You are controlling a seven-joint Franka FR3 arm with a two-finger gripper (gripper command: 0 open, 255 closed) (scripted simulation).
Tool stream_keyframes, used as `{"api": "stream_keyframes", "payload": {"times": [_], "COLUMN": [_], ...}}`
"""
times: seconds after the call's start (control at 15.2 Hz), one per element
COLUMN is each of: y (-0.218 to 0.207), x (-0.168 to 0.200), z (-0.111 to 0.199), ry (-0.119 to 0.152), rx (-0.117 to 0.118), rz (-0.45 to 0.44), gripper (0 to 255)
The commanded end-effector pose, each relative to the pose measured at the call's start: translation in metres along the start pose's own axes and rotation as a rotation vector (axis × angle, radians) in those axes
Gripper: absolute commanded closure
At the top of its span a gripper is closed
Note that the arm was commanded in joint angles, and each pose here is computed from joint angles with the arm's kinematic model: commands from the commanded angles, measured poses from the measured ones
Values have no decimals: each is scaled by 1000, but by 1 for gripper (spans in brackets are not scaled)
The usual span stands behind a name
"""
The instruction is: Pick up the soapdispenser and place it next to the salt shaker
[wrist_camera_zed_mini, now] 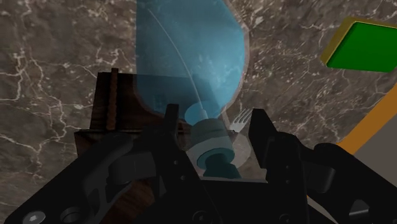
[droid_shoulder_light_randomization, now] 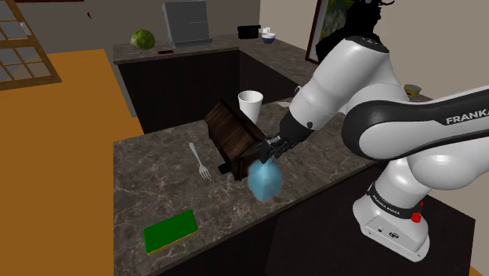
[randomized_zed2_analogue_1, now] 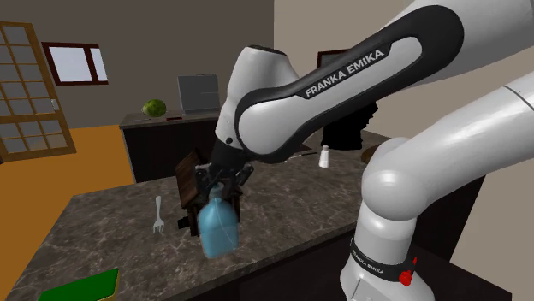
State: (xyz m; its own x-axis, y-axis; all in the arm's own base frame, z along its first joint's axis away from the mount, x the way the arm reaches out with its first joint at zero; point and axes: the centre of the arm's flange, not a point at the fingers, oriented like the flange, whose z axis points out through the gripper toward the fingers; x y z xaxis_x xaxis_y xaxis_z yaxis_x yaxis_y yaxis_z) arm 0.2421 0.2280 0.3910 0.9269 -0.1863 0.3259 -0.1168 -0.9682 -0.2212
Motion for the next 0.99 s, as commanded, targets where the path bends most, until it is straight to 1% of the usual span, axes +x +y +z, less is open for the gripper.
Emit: {"api": "stream_keyframes", "payload": {"times": [0.0, 0.92], "y": [-2, -19], "x": [3, 27], "z": [-10, -78], "ry": [0, 0], "rx": [0, 0], "rz": [0, 0], "gripper": [255, 255]}}
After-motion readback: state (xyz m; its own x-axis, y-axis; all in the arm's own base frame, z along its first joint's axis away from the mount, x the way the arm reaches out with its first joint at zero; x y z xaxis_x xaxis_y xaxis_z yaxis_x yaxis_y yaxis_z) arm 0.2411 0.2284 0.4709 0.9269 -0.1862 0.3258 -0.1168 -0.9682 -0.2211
